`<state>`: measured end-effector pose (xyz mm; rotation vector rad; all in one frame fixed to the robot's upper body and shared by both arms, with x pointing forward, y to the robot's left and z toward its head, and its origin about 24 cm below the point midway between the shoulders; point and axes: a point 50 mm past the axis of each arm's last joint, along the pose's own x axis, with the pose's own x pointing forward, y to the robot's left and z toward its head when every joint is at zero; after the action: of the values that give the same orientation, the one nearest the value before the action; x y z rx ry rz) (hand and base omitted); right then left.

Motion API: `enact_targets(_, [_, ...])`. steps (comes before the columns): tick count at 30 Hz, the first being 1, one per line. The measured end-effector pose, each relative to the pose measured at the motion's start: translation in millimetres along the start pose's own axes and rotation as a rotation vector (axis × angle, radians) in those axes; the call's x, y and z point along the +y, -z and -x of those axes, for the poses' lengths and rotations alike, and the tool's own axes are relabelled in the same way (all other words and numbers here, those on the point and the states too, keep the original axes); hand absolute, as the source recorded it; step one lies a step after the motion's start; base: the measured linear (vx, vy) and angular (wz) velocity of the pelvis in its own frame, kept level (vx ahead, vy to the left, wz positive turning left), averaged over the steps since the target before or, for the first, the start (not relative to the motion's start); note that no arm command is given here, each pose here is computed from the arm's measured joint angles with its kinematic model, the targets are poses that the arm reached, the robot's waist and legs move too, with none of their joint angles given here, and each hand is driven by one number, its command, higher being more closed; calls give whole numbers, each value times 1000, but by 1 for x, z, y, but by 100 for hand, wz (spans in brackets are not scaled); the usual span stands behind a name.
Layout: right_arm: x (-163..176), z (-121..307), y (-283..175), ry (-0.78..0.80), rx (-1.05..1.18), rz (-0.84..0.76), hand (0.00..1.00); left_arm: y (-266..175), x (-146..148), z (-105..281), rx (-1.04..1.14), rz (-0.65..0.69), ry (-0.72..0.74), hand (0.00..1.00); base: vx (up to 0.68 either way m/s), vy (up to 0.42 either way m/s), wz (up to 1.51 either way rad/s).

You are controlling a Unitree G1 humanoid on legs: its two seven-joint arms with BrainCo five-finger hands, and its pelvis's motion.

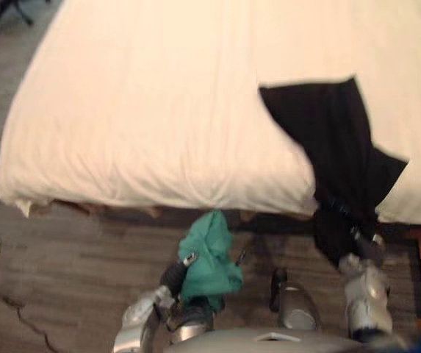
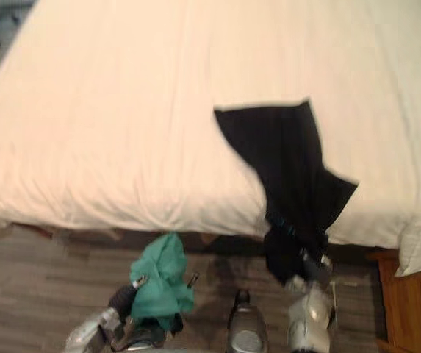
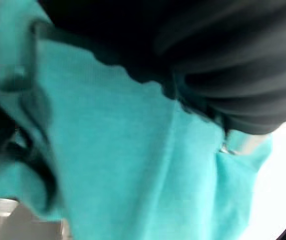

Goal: Tidy the bed and pick cloth on bed and put in laundry

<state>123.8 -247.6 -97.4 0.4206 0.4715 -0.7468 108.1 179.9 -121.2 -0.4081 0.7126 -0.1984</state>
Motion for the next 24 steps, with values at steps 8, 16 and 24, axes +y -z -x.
enact_targets(8, [-69,47,76,131,336,41,100,54,40,40,101,185,-441,100,34,-6,-28])
enact_targets(16, [-73,62,103,137,587,181,100,73,41,52,178,230,-625,100,-2,15,1])
enact_targets(24, [-50,52,101,-97,555,508,100,56,39,39,175,89,-491,100,66,3,123])
